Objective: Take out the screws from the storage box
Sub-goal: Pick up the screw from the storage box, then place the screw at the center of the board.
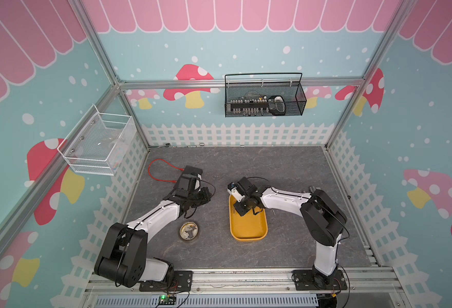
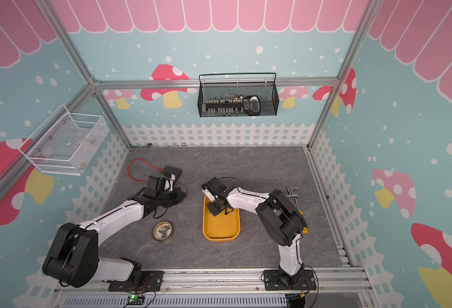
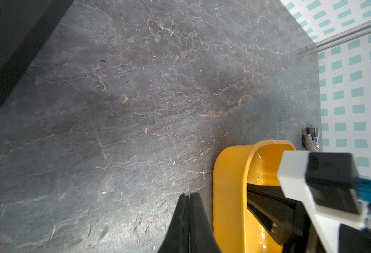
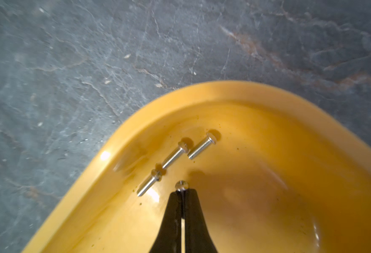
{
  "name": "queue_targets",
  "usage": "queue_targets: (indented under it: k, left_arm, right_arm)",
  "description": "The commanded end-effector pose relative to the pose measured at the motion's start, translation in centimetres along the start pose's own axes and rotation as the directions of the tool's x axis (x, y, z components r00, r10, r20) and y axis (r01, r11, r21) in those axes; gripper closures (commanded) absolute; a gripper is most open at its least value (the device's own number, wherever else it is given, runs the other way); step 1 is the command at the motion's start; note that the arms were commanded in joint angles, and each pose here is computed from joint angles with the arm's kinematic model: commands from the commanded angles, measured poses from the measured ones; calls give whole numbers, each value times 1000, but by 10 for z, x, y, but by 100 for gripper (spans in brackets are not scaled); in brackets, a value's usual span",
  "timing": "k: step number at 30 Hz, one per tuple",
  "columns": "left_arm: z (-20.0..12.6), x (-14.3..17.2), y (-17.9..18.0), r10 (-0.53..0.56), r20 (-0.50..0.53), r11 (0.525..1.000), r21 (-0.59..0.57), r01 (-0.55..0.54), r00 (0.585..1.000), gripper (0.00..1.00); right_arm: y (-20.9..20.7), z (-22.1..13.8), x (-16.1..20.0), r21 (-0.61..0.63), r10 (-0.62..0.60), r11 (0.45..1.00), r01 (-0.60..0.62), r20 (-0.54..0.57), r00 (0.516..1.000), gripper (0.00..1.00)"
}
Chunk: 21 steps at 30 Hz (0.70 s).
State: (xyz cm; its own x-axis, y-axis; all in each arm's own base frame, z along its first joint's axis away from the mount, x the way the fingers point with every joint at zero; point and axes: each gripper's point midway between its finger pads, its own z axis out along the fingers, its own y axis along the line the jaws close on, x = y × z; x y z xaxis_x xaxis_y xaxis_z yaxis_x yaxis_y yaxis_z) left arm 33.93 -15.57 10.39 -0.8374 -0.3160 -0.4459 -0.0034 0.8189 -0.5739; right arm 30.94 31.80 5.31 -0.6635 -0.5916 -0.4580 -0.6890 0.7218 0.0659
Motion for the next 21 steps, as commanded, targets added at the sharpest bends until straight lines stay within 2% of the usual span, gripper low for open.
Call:
queue_targets:
  k: [1, 3, 7, 14, 17, 21]
  left_arm:
    - [-5, 2, -14, 14, 12, 999, 33, -14, 1000, 93]
    - [-2, 5, -22, 31, 8, 999, 36, -31, 999, 93]
    - [4, 11, -40, 68, -9, 997, 46, -68, 998, 93]
    - [8, 31, -104, 172, -19, 979, 117, -169, 985, 91]
    - [14, 38, -122, 201, -31, 972, 131, -195, 979, 88]
    - [30, 54, -123, 238, -74, 968, 96, -231, 968, 87]
  right_arm:
    - [8, -52, -35, -41, 27, 999, -21, 137, 990, 100]
    - [6, -72, -43, -57, 46, 998, -36, 180, 983, 100]
    - [-4, -95, -38, -59, 81, 996, -70, 201, 976, 100]
    - [-57, -136, 8, -37, 235, 972, -233, 239, 942, 100]
    - [-78, -139, 33, -4, 295, 953, -302, 233, 927, 100]
    - [-89, -115, 69, 19, 371, 926, -377, 151, 916, 100]
